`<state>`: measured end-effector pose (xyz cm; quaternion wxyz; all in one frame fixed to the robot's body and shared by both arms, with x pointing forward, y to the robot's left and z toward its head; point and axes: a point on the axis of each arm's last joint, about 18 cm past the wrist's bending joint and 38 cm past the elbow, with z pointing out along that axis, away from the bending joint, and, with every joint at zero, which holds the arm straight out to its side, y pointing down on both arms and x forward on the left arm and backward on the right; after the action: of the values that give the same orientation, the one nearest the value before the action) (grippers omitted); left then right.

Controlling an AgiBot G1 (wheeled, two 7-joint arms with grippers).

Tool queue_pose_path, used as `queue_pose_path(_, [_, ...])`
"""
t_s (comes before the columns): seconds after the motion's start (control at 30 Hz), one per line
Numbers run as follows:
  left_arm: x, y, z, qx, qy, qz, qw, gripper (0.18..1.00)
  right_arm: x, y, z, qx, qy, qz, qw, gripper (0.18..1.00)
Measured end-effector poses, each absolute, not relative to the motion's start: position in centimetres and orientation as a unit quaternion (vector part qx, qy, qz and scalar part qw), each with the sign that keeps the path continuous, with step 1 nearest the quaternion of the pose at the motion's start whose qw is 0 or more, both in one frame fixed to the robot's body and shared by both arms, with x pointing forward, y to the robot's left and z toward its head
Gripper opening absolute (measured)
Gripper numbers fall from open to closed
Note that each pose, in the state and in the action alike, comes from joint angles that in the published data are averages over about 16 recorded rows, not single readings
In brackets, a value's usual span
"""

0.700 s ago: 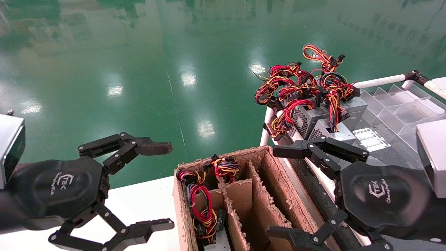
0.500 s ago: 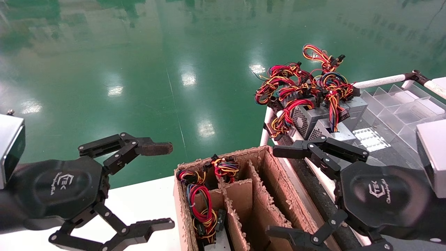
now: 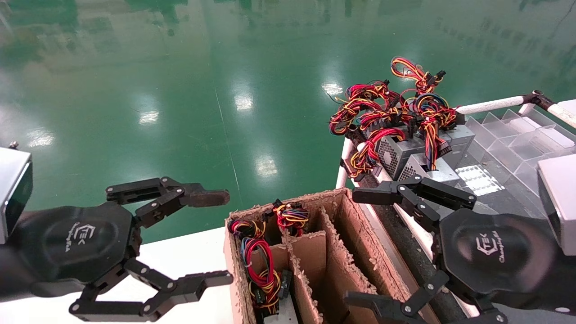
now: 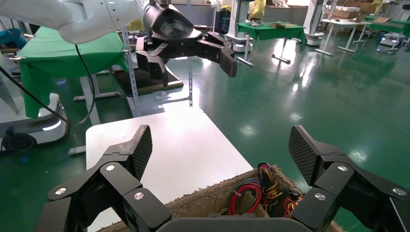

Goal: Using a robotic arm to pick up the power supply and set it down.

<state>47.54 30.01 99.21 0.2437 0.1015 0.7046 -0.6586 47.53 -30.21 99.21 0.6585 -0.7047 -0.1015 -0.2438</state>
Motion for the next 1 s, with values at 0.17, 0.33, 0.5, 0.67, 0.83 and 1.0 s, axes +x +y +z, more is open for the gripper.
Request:
queue_pose_path(0.17, [47.54, 30.01, 99.21, 0.102, 0.705, -0.659, 0.244, 0.772, 47.53, -30.21, 99.21, -0.705, -0.102, -0.244, 0.659, 1.001])
queue_pose_path(0.33, [47.54, 30.01, 99.21, 0.102, 0.705, -0.659, 0.244, 0.664, 47.53, -30.21, 99.21, -0.705, -0.102, -0.244, 0.659, 1.001])
queue_pose_path(0.5, [47.54, 30.01, 99.21, 0.102, 0.705, -0.659, 0.244, 0.549, 47.53, -30.21, 99.21, -0.705, -0.102, -0.244, 0.659, 1.001])
queue_pose_path(0.67, [47.54, 30.01, 99.21, 0.102, 0.705, -0.659, 0.244, 0.437, 47.53, -30.21, 99.21, -0.705, -0.102, -0.244, 0.659, 1.001])
queue_pose_path(0.83, [47.54, 30.01, 99.21, 0.102, 0.705, -0.659, 0.244, 0.340, 47.53, -30.21, 99.21, -0.705, -0.102, -0.244, 0.659, 1.001])
queue_pose_path(1.0, [47.54, 30.01, 99.21, 0.102, 0.705, -0.659, 0.244, 0.266, 47.53, -30.21, 99.21, -0.705, -0.102, -0.244, 0.659, 1.001])
